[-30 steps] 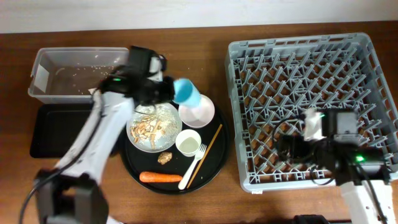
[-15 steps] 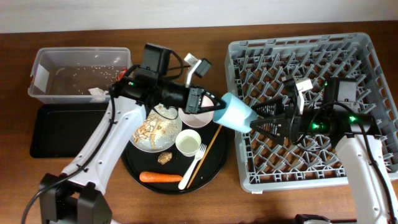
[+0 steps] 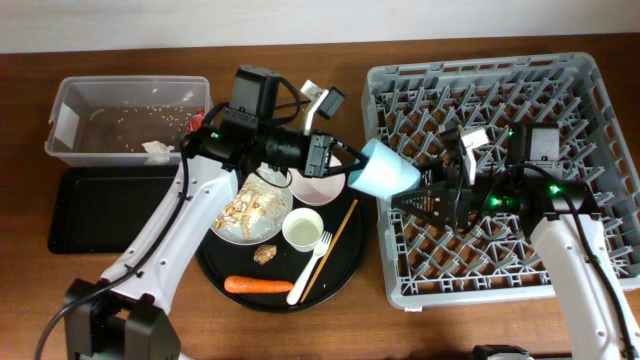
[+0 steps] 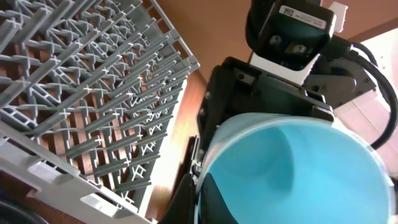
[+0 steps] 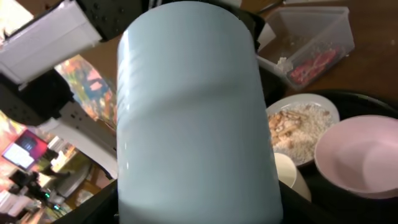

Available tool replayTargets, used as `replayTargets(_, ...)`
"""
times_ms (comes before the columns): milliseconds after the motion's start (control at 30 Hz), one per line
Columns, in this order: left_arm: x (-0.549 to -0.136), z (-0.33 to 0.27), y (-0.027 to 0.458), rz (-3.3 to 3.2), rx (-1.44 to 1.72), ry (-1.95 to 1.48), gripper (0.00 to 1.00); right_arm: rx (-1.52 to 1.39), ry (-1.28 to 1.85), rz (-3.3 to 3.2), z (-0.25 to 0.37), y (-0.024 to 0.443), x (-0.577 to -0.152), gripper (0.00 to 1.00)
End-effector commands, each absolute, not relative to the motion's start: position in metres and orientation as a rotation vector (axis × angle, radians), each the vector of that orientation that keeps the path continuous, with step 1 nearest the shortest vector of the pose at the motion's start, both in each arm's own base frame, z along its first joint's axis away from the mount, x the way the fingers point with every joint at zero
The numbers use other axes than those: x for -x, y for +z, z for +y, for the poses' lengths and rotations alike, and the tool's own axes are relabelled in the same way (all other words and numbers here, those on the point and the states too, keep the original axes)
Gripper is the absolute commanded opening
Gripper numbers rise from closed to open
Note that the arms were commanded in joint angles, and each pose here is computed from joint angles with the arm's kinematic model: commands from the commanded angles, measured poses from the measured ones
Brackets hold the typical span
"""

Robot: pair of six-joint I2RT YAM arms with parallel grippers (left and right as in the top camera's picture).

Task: Sort waste into correct bins and load items into the dishwasher rack
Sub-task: 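Take the blue cup with the right gripper and place it in the rack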

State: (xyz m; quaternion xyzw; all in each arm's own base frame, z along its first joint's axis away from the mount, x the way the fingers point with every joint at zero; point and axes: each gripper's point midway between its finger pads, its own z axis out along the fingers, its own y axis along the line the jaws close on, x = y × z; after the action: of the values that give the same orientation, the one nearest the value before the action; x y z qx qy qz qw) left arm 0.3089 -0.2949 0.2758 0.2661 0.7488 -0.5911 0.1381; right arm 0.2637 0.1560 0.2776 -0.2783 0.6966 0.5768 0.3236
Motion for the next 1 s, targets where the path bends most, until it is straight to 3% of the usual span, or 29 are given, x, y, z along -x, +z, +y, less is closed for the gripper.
replayTargets(0, -0.313, -0.297, 0.271, 2.183, -0.761, -1.691, 0.00, 0.763, 1.529, 1.779, 0.159, 0.287, -0.262, 0.62)
replayTargets(33, -0.313, -0.297, 0.271, 2.183, -0.761, -1.691, 0.00, 0.765, 1.527, 1.777, 0.159, 0.287, -0.262, 0.61)
replayTargets(100, -0.313, -0.297, 0.271, 2.183, -0.761, -1.691, 0.00, 0.775, 1.517, 1.767, 0.159, 0.288, -0.263, 0.74)
replayTargets(167, -0.313, -0.297, 0.270, 2.187, -0.759, -1.692, 0.00, 0.783, 1.507, 1.754, 0.159, 0.290, -0.266, 0.74)
replayTargets(233, -0.313, -0.297, 0.270, 2.187, -0.759, -1.691, 0.00, 0.777, 1.507, 1.754, 0.159, 0.292, -0.269, 0.69)
replayTargets(333, -0.316, -0.296, 0.268, 2.198, -0.748, -1.664, 0.00, 0.777, 1.507, 1.755, 0.159, 0.292, -0.269, 0.53)
replayTargets(467, -0.340, -0.281, 0.233, 2.371, -0.599, -1.372, 0.32, 0.600, 1.396, 1.988, 0.150, 0.266, -0.288, 0.41)
replayTargets(533, -0.359, -0.229, 0.179, 2.638, -0.368, -0.883, 0.32, 0.432, 1.255, 2.180, 0.137, 0.241, -0.299, 0.39)
replayTargets(600, -0.355, -0.156, 0.144, 2.831, -0.186, -0.403, 0.33, 0.165, 0.871, 2.519, 0.085, 0.209, -0.298, 0.39)
replayTargets(667, -0.350, -0.110, 0.134, 2.898, -0.086, -0.147, 0.33, -0.062, 0.587, 2.651, 0.028, 0.220, -0.288, 0.39)
replayTargets(800, -0.350, -0.096, 0.133, 2.913, -0.038, -0.125, 0.33, -0.812, -0.008, 2.649, -0.128, 0.235, -0.240, 0.39)
replayTargets(967, -0.350, -0.096, 0.133, 2.913, -0.038, -0.125, 0.33, -1.302, -0.154, 2.604, -0.208, 0.194, -0.216, 0.41)
